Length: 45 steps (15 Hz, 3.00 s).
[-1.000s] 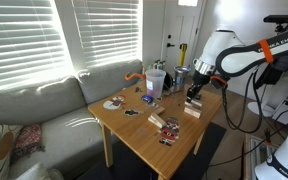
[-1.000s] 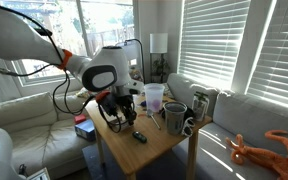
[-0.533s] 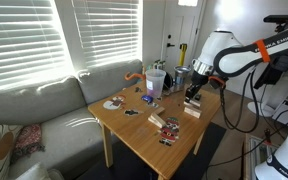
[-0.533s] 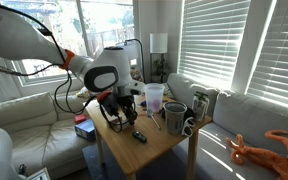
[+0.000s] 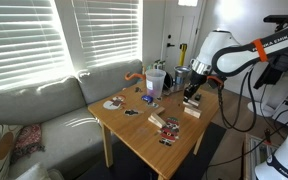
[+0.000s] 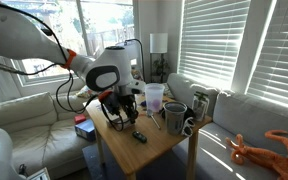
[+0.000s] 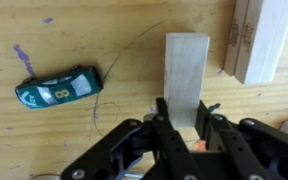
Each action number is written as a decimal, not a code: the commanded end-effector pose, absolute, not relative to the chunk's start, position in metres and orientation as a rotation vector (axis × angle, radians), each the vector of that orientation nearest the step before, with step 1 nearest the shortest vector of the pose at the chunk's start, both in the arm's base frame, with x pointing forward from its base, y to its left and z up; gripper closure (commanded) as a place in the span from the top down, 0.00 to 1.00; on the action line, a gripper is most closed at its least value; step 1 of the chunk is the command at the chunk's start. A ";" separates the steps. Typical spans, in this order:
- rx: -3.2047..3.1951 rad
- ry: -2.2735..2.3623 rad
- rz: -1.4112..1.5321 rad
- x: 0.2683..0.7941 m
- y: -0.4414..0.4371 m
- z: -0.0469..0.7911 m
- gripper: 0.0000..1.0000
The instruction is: Put the toy car on the table, then move the right wooden blocks in line with the middle blocks and put the toy car on the wooden blocks
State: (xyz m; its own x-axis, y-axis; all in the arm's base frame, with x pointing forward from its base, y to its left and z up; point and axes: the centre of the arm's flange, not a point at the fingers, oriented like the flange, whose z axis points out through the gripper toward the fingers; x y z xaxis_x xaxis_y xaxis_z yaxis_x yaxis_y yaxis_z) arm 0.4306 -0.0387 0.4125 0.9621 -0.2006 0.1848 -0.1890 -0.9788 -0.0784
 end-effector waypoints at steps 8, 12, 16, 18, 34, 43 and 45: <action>-3.039 0.279 -0.307 0.442 -0.035 0.411 0.07; -3.043 0.273 -0.297 0.443 -0.033 0.409 0.60; -3.052 0.264 -0.279 0.446 -0.031 0.406 0.72; -3.058 0.260 -0.263 0.446 -0.029 0.403 0.47; -3.078 0.279 -0.186 0.430 -0.020 0.401 0.07; -3.072 0.384 -0.135 0.412 -0.016 0.397 0.07; -3.072 0.403 -0.141 0.410 -0.016 0.397 0.07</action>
